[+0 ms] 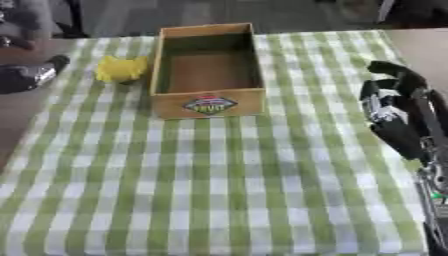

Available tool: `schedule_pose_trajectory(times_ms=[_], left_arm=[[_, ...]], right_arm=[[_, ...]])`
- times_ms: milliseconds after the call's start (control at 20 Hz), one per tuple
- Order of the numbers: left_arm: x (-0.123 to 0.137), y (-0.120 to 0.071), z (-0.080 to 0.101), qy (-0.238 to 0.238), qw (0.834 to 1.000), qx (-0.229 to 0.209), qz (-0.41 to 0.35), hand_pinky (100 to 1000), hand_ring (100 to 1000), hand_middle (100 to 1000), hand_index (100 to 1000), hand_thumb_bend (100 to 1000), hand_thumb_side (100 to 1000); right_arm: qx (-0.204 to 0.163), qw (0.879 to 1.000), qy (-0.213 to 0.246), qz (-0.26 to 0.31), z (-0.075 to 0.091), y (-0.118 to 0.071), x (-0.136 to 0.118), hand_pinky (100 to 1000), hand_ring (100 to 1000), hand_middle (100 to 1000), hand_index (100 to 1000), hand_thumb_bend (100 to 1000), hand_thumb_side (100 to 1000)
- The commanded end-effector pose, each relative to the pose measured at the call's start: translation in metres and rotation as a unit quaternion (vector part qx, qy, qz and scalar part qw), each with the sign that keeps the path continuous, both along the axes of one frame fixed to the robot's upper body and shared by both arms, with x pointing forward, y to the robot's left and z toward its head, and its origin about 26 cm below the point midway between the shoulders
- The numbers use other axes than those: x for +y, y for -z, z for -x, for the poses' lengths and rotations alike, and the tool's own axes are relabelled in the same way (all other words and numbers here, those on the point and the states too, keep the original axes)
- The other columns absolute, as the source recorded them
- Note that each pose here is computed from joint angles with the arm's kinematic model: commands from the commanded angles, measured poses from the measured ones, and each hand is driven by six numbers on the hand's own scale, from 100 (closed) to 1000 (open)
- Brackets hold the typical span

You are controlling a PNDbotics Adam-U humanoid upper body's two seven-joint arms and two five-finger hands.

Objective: Pick up objects on the table and place them in the box.

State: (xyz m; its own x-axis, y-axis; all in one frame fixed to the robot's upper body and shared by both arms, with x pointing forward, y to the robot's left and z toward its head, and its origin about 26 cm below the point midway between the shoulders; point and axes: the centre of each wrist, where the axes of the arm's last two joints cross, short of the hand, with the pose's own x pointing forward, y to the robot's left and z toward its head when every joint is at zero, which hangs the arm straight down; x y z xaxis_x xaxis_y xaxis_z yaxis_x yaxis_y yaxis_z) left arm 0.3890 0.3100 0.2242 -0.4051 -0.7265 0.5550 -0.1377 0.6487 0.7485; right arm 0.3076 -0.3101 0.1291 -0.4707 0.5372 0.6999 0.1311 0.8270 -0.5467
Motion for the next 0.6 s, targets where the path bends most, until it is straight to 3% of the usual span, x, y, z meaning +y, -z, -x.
schedule_pose_trajectory(times_ms=[50,300,600], left_arm=[[0.019,-0.02,-0.016,-0.025,0.996,0.011,-0.09,674,952,681,763,627,100],[0.025,-0.028,-0.051,-0.044,0.982,0.027,-0.183,691,941,697,778,670,100],[0.03,-0.014,-0.083,-0.075,0.963,0.07,-0.25,729,934,718,794,720,100]], right_arm=[[-0.007,1.0,-0.006,0.012,0.001,-0.007,-0.003,494,729,799,866,100,619],[-0.001,1.0,-0.009,0.014,0.001,-0.005,-0.002,493,727,797,866,100,617],[0.002,1.0,-0.016,0.016,0.001,-0.004,0.0,491,725,796,864,100,626]])
